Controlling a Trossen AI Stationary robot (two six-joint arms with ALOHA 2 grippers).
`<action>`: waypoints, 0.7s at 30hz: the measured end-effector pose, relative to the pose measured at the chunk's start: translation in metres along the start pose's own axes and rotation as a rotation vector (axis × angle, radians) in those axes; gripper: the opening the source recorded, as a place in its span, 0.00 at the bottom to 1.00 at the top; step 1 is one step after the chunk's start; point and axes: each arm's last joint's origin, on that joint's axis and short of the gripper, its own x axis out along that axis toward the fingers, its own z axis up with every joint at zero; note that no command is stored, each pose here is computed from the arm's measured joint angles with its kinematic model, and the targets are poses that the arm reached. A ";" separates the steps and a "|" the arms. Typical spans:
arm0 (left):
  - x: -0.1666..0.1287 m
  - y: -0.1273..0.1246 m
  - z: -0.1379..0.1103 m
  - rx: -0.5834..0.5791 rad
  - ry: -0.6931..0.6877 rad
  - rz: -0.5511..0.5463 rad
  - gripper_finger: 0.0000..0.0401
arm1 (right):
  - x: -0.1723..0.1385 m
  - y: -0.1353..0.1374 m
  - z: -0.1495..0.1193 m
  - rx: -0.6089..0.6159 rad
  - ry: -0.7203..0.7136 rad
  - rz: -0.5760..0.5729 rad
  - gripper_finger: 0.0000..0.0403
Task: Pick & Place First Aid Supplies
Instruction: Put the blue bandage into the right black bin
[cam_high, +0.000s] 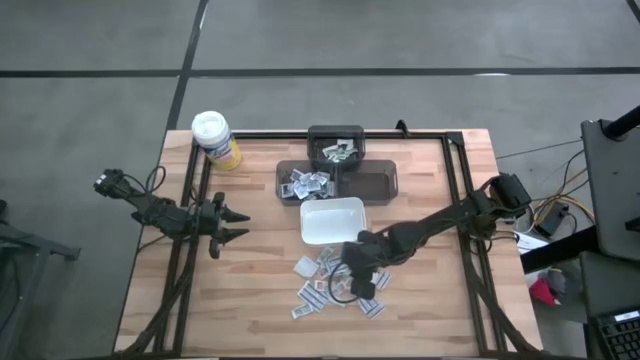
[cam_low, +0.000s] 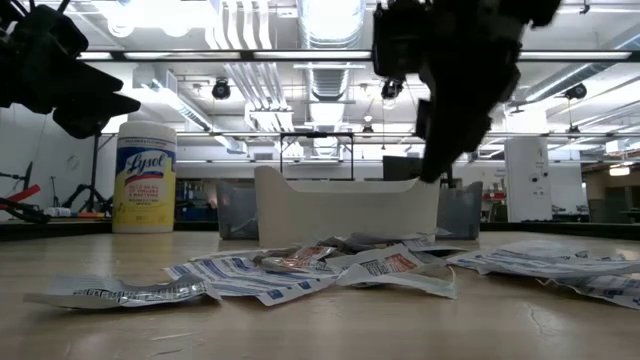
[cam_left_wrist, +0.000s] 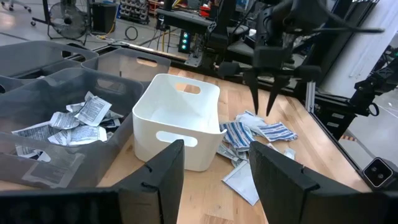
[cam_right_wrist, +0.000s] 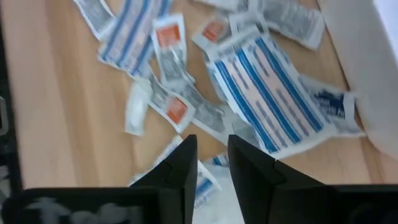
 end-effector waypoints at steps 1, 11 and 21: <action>0.000 0.000 0.000 0.000 0.000 0.000 0.44 | -0.002 0.001 0.002 -0.001 -0.009 0.005 0.21; 0.000 0.000 0.000 0.000 0.000 0.000 0.44 | -0.009 0.001 0.002 -0.009 0.058 -0.047 0.18; 0.000 0.000 0.000 0.001 0.000 0.000 0.44 | -0.004 0.005 -0.036 0.147 0.237 -0.126 0.19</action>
